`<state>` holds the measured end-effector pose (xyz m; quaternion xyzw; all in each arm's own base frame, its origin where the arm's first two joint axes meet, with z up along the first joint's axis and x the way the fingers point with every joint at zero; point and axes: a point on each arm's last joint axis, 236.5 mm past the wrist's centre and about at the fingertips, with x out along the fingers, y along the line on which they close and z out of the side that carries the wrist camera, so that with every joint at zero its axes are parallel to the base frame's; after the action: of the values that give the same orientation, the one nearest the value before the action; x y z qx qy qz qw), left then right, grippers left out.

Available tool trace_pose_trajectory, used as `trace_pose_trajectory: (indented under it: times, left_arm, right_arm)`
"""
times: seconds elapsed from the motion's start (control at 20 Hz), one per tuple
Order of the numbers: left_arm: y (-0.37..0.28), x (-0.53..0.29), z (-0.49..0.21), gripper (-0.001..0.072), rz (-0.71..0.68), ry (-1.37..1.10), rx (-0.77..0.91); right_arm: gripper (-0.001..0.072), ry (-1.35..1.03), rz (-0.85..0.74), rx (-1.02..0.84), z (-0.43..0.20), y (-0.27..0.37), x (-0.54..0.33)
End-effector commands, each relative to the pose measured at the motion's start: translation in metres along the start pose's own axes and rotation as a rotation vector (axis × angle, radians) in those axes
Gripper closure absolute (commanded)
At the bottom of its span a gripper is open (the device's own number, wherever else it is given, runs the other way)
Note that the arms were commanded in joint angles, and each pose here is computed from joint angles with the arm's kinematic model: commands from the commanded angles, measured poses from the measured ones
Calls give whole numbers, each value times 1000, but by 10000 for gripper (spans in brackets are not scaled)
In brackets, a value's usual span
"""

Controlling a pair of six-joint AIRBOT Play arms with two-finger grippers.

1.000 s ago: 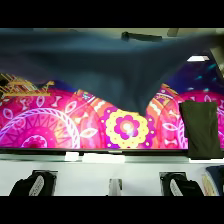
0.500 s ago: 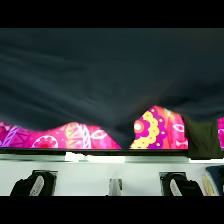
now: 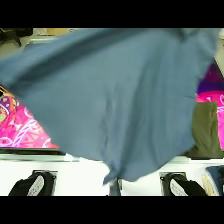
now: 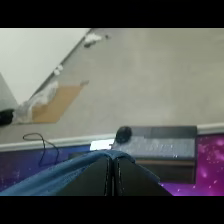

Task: Fold the shirts.

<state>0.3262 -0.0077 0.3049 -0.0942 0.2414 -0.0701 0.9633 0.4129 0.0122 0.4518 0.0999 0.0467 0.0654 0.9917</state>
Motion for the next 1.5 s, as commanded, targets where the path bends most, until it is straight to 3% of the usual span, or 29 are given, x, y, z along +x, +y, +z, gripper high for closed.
trace_pose_trajectory:
  times: [0.0,0.2,0.4,0.7,0.75,0.8,0.85,0.9,1.0,1.05,1.15,1.25,1.45]
  left_arm:
    - [29,69,-114,668,-12,326,-142]
    - [29,133,-170,667,-66,362,-316]
    - [30,190,-179,667,-48,322,-342]
    - [25,238,-223,667,-53,418,-540]
    - [22,237,-235,624,-62,467,-543]
    - [21,233,-243,444,-71,508,-531]
    - [28,225,-252,127,-63,555,-508]
    - [41,213,-262,28,-44,624,-473]
    - [79,176,-281,54,28,786,-413]
    - [97,155,-292,106,65,863,-413]
    - [115,123,-314,106,98,971,-489]
    - [117,115,-335,107,94,999,-567]
    - [95,128,-363,107,17,966,-606]
  right_arm:
    - [687,224,26,136,-92,-26,99]
    - [686,403,50,365,-183,-39,166]
    - [686,572,5,537,-255,-49,189]
    - [685,870,15,549,-348,-24,182]
    - [678,895,20,549,-354,-21,180]
    - [591,918,23,549,-357,-20,176]
    - [421,942,15,539,-358,-24,169]
    - [282,985,10,503,-360,-32,157]
    - [285,1116,-48,420,-368,-64,117]
    - [285,1217,-86,378,-374,-82,89]
    - [290,1371,-152,328,-385,-112,44]
    - [327,1448,-209,312,-395,-125,18]
    - [327,1463,-192,342,-410,-114,1]
